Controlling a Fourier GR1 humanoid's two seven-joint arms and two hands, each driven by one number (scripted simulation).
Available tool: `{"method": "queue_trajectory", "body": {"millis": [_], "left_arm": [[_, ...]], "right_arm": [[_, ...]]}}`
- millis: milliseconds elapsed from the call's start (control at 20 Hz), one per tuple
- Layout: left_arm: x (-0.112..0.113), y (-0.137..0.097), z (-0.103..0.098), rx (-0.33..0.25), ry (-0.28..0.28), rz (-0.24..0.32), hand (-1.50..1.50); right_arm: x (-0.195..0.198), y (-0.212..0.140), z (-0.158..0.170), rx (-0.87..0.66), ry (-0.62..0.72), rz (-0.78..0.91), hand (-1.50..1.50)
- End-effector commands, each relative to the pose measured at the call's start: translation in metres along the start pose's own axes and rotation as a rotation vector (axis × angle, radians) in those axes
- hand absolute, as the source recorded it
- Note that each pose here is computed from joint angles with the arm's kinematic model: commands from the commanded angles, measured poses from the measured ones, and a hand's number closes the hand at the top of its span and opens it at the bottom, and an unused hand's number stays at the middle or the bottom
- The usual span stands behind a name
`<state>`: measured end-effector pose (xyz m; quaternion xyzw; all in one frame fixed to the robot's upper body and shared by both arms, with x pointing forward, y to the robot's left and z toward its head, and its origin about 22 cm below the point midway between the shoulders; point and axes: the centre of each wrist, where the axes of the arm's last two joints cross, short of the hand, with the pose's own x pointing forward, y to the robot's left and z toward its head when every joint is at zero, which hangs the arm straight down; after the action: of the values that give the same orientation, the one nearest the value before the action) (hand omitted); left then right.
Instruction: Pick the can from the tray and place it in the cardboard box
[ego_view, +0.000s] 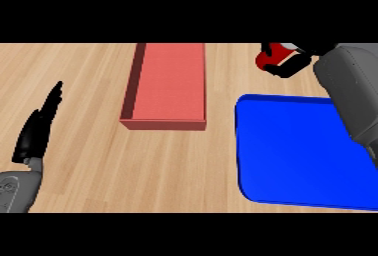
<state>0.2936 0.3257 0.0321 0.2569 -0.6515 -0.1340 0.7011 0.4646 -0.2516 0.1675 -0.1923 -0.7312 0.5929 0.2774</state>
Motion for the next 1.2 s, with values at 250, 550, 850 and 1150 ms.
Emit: {"method": "queue_trajectory", "body": {"millis": [250,550,850,1150], "left_arm": [[0.002,0.012,-0.002,0.013,0.006,-0.013,0.00],[-0.005,0.007,-0.002,0.011,0.033,-0.015,0.00],[-0.015,-0.009,0.006,0.013,0.033,0.006,0.00],[-0.004,-0.004,0.003,0.019,0.018,0.013,0.00]], "right_arm": [[0.015,-0.022,-0.040,-0.136,-0.249,-0.093,1.50],[0.064,-0.013,-0.104,-0.081,-0.289,-0.294,1.50],[0.100,-0.025,-0.141,-0.059,-0.282,-0.376,1.50],[0.131,-0.007,-0.165,0.007,-0.202,-0.474,1.50]]}}
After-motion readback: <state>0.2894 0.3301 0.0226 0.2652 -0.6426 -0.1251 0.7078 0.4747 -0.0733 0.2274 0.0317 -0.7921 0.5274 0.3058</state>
